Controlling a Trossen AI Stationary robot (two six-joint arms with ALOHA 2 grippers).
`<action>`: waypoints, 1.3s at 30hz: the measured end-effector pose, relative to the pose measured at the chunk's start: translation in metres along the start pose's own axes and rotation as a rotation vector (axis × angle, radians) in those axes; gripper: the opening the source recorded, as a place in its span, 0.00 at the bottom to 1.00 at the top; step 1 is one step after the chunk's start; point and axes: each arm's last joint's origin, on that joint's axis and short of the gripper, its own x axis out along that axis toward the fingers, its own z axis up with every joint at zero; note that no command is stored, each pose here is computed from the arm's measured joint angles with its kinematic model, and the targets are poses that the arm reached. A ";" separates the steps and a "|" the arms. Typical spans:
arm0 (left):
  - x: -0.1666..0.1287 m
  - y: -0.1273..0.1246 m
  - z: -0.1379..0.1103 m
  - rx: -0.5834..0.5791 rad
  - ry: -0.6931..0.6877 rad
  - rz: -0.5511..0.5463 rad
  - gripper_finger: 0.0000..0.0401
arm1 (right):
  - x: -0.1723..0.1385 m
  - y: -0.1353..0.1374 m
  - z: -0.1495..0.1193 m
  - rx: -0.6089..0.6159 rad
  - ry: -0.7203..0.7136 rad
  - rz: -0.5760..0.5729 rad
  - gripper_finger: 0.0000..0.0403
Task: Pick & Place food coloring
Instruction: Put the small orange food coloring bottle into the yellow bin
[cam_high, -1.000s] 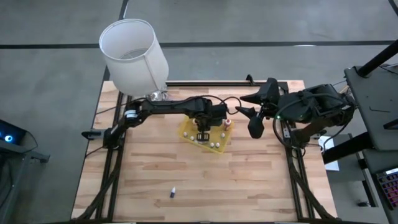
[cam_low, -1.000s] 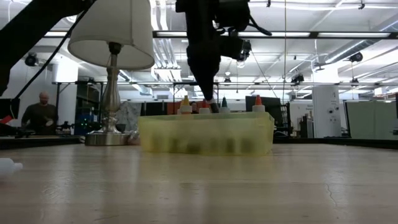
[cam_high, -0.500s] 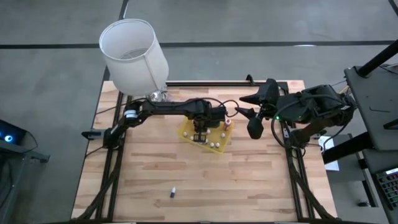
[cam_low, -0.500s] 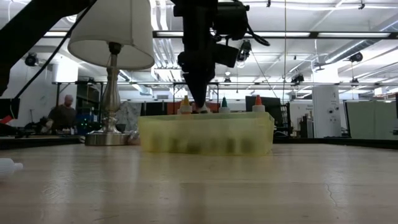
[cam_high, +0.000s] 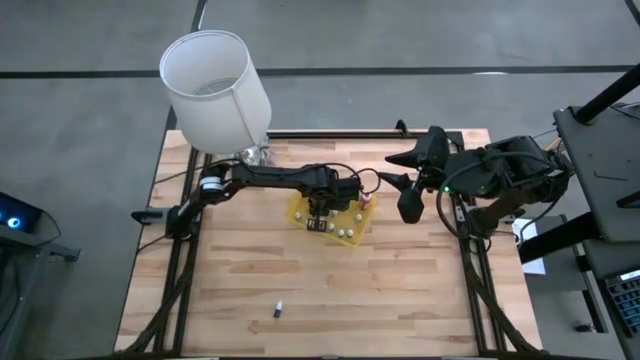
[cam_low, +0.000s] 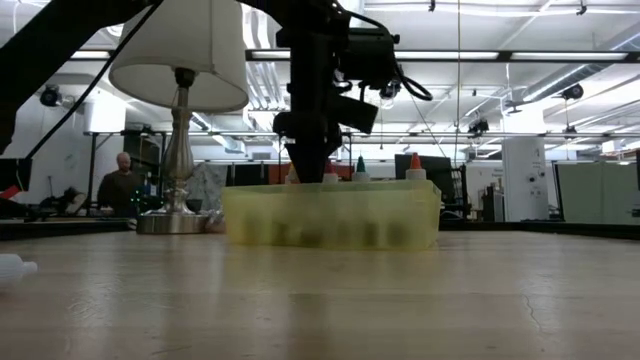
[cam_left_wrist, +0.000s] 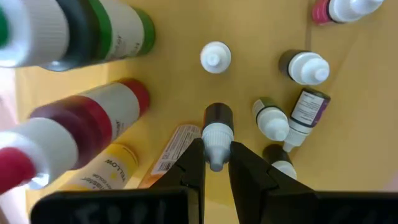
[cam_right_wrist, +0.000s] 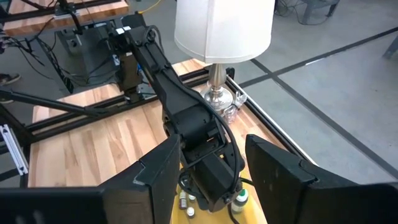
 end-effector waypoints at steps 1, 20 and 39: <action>0.001 0.000 0.000 0.001 0.002 -0.002 0.07 | 0.000 0.000 0.000 0.000 0.000 0.000 0.43; 0.002 -0.003 0.003 0.196 -0.039 -0.040 0.07 | 0.001 0.000 -0.001 -0.003 0.003 -0.001 0.43; 0.004 -0.004 0.003 0.271 -0.048 -0.043 0.07 | 0.001 0.000 -0.001 -0.003 0.003 -0.001 0.43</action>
